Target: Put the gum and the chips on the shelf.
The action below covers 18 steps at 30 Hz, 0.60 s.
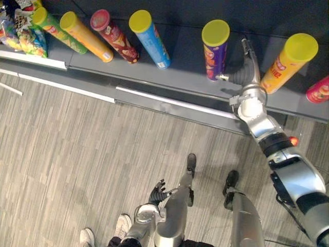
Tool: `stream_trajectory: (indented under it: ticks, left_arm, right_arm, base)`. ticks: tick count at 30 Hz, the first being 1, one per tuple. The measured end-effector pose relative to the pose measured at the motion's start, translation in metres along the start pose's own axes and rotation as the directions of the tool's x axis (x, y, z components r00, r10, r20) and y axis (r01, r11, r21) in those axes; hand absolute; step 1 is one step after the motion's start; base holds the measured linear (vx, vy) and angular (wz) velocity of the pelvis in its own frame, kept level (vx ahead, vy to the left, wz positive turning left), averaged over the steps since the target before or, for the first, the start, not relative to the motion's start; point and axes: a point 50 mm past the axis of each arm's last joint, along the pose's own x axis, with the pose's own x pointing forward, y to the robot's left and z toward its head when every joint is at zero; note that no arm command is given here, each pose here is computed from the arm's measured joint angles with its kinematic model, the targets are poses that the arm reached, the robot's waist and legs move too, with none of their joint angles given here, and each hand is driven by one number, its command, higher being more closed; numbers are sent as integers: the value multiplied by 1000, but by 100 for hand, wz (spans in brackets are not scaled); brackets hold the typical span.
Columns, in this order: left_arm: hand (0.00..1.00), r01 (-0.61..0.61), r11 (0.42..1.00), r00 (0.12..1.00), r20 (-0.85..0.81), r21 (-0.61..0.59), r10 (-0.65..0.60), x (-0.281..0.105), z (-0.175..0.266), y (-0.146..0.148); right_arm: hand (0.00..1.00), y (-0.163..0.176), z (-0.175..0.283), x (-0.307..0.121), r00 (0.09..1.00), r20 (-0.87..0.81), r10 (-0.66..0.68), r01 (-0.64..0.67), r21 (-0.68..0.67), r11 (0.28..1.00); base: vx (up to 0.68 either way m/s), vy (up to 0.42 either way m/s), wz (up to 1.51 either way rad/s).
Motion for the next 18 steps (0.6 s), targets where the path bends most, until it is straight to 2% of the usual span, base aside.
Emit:
stream_trajectory:
  ticks: [8, 12, 18]
  left_arm:
    - [0, -2, 1000, 1000, 8, -2, 2, -2, -2, 2]
    - [0, -12, 1000, 1000, -12, 23, 12, -5, -10, 4]
    - [0, -59, 998, 997, -47, -7, 58, -6, -17, 16]
  right_arm:
    - [0, 8, -1, -12, 1000, 0, 19, -19, 42, 999]
    - [0, 20, -2, -27, 999, -34, 32, -27, 136, 990]
    - [0, 46, 12, -61, 997, -23, 70, -61, 281, 958]
  base:
    - [31, -15, -5]
    - [33, -10, -1]
    - [47, -7, -12]
